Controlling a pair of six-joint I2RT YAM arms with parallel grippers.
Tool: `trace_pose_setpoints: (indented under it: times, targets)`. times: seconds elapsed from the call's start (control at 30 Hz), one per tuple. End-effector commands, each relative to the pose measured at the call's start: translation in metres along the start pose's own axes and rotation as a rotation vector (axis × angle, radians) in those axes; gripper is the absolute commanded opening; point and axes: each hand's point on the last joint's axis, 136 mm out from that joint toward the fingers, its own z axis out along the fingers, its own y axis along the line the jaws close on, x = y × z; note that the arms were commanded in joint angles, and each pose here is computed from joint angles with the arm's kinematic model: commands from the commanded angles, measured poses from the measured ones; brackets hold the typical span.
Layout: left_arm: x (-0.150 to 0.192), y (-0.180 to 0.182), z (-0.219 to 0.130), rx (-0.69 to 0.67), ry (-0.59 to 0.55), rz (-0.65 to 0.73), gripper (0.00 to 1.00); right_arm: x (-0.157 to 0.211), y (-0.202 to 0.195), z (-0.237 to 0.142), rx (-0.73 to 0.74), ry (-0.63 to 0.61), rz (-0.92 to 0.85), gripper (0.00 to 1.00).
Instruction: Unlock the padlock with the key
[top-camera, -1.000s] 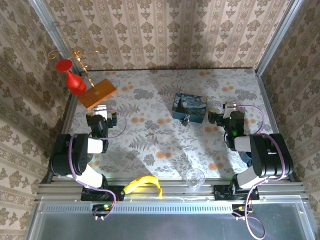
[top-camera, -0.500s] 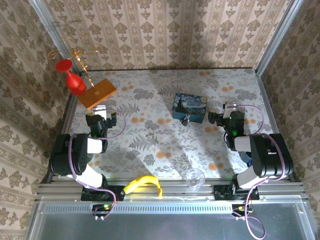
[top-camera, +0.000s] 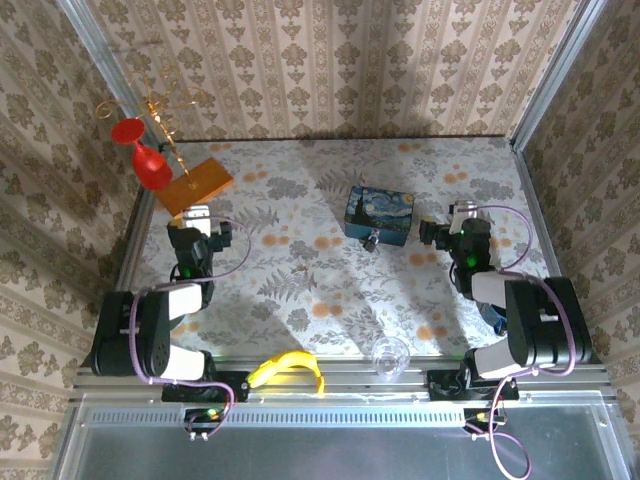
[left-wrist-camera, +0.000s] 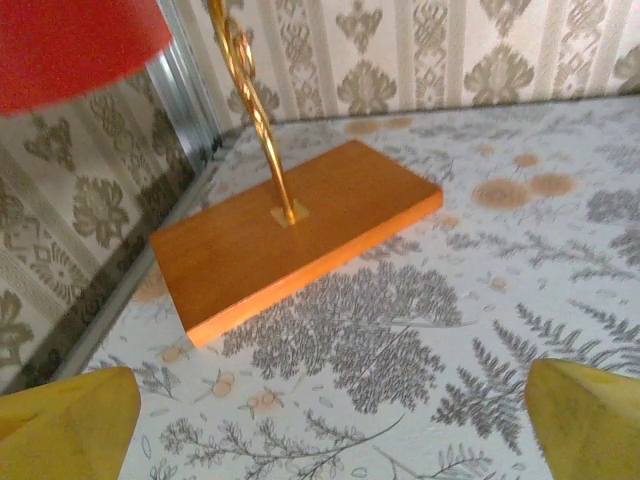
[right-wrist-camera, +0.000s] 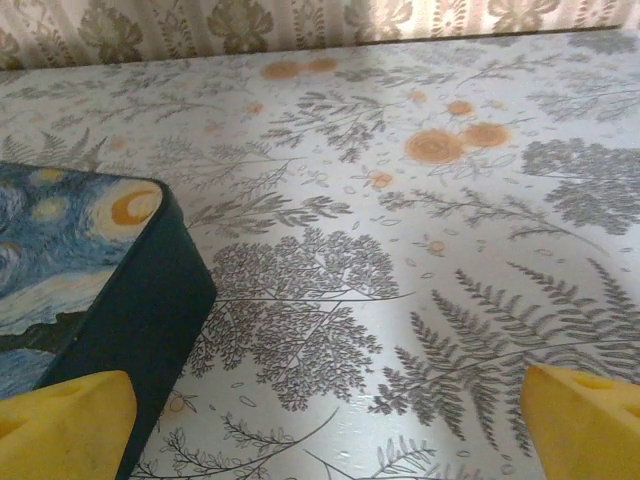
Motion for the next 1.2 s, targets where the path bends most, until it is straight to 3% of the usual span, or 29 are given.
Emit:
trace_pose_setpoints:
  times: [0.0, 0.23, 0.6, 0.73, 0.93, 1.17]
  targets:
    - [-0.01, 0.001, -0.014, -0.047, 0.004, 0.053, 1.0, -0.019, -0.012, -0.011, 0.076, 0.007, 0.045, 1.0]
    - [-0.039, -0.007, -0.05, -0.002, 0.005, -0.056, 1.0, -0.033, 0.002, -0.039, 0.08, 0.087, 0.058, 1.0]
    - [-0.026, -0.008, -0.105, 0.067, 0.057, -0.369, 1.0, -0.018, 0.142, -0.084, -0.158, 0.242, -0.234, 0.97]
    - [-0.022, -0.017, -0.114, 0.139, 0.055, -0.457, 1.0, 0.005, 0.207, -0.09, -0.296, 0.35, -0.333, 0.86]
    - [-0.004, -0.024, -0.117, 0.162, 0.131, -0.497, 1.0, 0.061, 0.3, -0.095, -0.503, 0.538, -0.488, 0.76]
    - [-0.009, -0.027, -0.121, 0.199, 0.133, -0.488, 1.0, 0.091, 0.343, -0.085, -0.611, 0.641, -0.552, 0.69]
